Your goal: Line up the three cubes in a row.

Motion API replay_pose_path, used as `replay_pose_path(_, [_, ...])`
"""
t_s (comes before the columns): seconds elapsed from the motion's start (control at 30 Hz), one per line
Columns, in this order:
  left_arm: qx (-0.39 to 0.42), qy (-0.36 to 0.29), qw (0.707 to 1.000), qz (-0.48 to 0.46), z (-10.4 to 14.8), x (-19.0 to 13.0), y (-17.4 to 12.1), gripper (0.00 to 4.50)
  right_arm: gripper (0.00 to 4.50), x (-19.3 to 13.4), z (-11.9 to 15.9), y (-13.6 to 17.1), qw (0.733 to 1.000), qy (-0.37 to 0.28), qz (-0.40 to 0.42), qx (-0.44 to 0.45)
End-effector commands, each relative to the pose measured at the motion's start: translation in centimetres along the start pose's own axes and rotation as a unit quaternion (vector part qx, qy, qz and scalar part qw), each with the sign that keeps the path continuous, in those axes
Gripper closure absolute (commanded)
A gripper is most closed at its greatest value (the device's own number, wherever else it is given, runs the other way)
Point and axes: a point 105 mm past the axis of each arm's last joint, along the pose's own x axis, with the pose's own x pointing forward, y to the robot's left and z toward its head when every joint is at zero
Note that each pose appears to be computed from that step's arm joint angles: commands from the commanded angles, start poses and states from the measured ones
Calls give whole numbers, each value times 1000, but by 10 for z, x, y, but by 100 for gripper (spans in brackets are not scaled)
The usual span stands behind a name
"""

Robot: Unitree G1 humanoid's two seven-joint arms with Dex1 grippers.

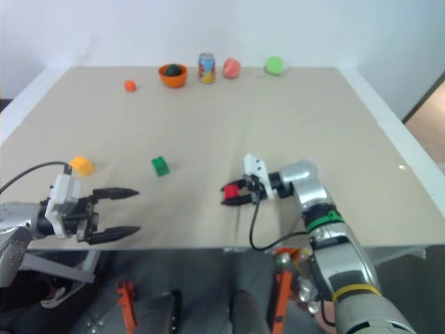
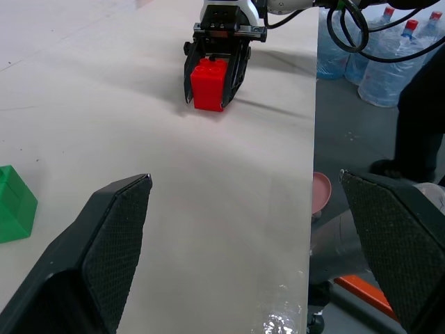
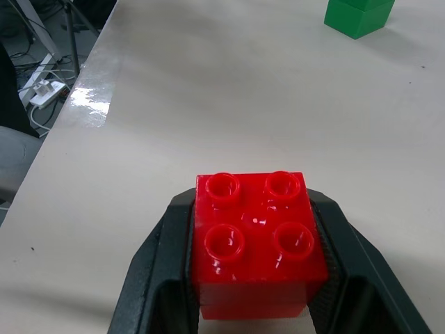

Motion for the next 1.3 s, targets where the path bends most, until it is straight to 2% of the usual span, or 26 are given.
replay_pose_path(0.03, [17, -10, 1000, -6, 9, 2, -1, 0, 320, -5, 5, -3, 1000, -12, -10, -9])
replay_pose_path(0.17, [16, -13, 1000, -5, 10, 3, -1, 0, 320, -4, 5, -3, 1000, -10, -6, -7])
replay_pose_path(0.2, [15, -13, 1000, -5, 10, 3, -2, 0, 240, -4, 5, -4, 1000, -11, -8, -7])
replay_pose_path(0.43, [15, -15, 1000, 1, 10, 3, -1, 0, 14, -3, 8, -9, 1000, -7, -15, -11])
replay_pose_path(0.67, [14, -18, 1000, 5, 12, 1, 0, 0, 14, -20, 9, -4, 999, 20, 19, -27])
replay_pose_path(0.8, [10, -11, 1000, 9, 11, -3, 1, 0, 14, -43, 15, -4, 995, 65, 21, -73])
replay_pose_path(0.9, [9, 2, 1000, 20, 7, -11, 2, 0, 14, -66, 22, -13, 987, 111, -2, -120])
replay_pose_path(1.0, [2, 14, 999, 45, 2, -19, 4, 0, 14, -89, 45, -24, 978, 118, -48, -162])
replay_pose_path(1.1, [-13, 38, 995, 90, -12, -28, 7, 0, 14, -107, 74, -30, 974, 82, -99, -189])
replay_pose_path(1.2, [-24, 76, 986, 149, -35, -31, 12, 0, 14, -111, 109, -28, 976, -39, -141, -164])
replay_pose_path(1.3, [-41, 70, 973, 214, -43, -27, 23, 0, 14, -106, 120, -25, 968, -120, -180, -124])
